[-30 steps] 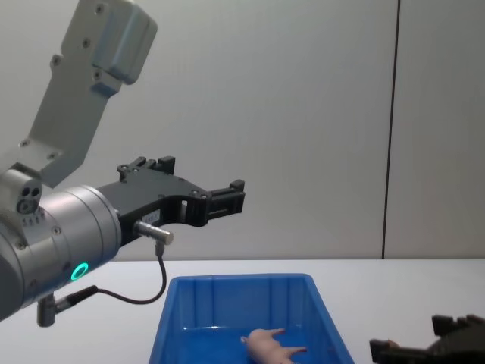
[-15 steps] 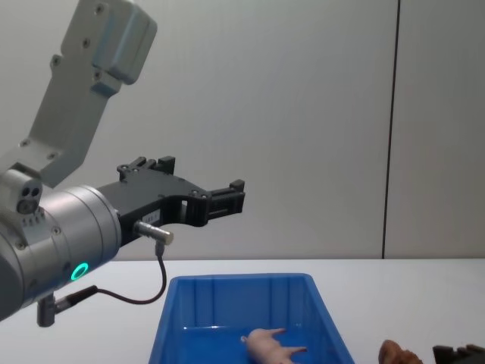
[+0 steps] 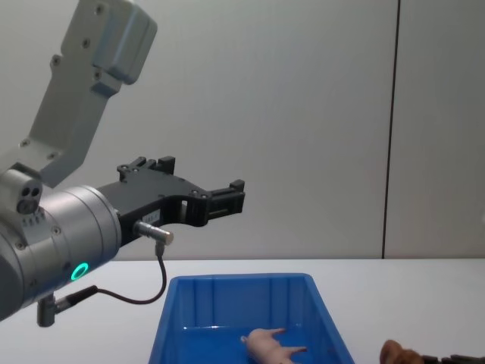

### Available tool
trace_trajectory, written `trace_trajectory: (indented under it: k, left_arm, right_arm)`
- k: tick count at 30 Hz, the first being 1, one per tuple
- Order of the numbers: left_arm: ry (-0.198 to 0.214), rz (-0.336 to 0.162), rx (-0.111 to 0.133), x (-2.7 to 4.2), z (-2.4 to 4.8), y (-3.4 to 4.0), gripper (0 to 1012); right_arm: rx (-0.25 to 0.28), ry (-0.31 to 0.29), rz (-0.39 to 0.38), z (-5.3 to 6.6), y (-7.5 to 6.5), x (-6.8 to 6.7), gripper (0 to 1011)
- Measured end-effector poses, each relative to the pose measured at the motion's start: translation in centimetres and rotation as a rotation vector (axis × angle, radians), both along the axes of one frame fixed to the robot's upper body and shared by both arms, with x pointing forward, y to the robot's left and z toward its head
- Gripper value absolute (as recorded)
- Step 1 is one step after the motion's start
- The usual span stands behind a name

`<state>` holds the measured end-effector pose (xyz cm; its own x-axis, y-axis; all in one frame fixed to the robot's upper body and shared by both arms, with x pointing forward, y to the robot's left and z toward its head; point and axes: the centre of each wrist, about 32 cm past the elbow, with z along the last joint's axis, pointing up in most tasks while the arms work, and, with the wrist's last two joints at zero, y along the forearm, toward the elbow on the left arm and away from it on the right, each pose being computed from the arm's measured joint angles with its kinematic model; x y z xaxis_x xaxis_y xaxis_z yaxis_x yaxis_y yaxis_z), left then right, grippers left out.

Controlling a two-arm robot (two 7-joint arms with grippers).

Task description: Pick up the two dolls from the table and place them into the box.

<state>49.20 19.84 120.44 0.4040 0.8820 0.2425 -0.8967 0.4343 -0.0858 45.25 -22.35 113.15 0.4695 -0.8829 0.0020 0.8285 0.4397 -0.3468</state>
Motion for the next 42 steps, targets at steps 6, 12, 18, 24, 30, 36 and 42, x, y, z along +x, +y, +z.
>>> trace_trajectory:
  k: [6,12,18,24,30,36,42]
  left_arm:
    - [0.0,0.0,0.0,0.0,0.0,0.0,1001]
    - [0.0,0.0,0.0,0.0,0.0,0.0,1001]
    - [0.0,0.0,0.0,0.0,0.0,0.0,1001]
    - [0.0,0.0,0.0,0.0,0.0,0.0,1001]
    - [0.0,0.0,0.0,0.0,0.0,0.0,1001]
    - [0.0,0.0,0.0,0.0,0.0,0.0,1001]
    - [0.0,0.0,0.0,0.0,0.0,0.0,1001]
  right_arm:
    - [-0.012,-0.023,-0.01,0.0,0.1,0.0,428]
    - [-0.029,-0.076,-0.018,0.4,0.4,-0.2,428]
    - [-0.045,-0.147,-0.02,1.4,0.6,-0.3,428]
    - [-0.052,-0.218,-0.011,2.7,1.0,-0.2,427]
    - [-0.033,-0.287,0.036,4.6,1.8,0.4,428]
    - [-0.005,-0.303,0.091,5.7,2.6,1.2,427]
    - [0.032,-0.276,0.146,6.5,3.7,2.5,430]
